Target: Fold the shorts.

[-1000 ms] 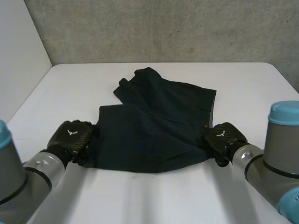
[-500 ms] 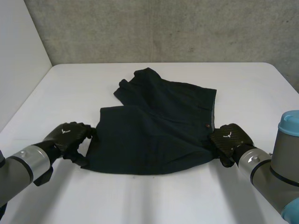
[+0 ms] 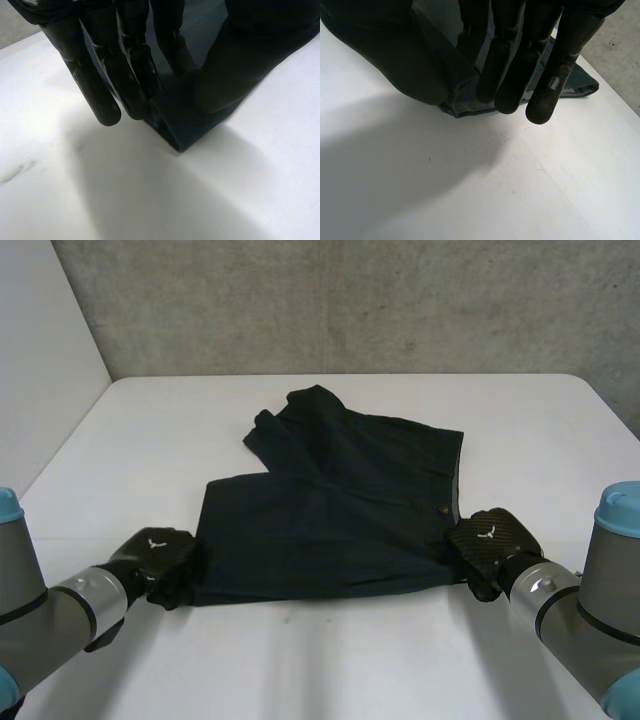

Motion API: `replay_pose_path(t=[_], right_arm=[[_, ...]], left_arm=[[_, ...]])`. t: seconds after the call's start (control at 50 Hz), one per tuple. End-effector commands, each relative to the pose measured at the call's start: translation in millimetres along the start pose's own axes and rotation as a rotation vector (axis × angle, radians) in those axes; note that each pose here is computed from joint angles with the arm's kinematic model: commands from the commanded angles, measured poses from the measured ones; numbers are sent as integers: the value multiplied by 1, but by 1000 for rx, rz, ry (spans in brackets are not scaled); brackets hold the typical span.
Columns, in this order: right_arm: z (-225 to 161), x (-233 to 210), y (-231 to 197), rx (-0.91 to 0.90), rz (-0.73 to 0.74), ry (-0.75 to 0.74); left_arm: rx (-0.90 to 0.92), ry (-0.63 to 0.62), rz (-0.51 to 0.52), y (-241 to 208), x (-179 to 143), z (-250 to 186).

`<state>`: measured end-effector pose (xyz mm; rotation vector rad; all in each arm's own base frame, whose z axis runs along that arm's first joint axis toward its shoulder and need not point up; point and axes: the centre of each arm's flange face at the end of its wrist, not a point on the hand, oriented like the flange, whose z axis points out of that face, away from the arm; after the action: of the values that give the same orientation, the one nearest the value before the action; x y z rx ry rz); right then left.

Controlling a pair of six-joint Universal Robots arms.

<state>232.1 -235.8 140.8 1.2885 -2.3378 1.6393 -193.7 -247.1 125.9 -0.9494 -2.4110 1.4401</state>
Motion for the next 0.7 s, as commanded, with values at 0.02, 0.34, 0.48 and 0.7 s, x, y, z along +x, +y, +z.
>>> replay_pose_path(t=[0.02, 0.34, 0.48, 0.7], right_arm=[[-1, 2, -1, -3, -1, 6], [-48, 9, -34, -43, -20, -51], [-87, -5, -23, -214, -131, -200], [-125, -10, -27, -215, -179, -426]], left_arm=[[61, -72, 11, -19, -4, -22], [42, -40, 18, -29, 37, -114], [-175, 86, -27, -15, 63, -154], [-142, 113, 131, -28, 66, -165]])
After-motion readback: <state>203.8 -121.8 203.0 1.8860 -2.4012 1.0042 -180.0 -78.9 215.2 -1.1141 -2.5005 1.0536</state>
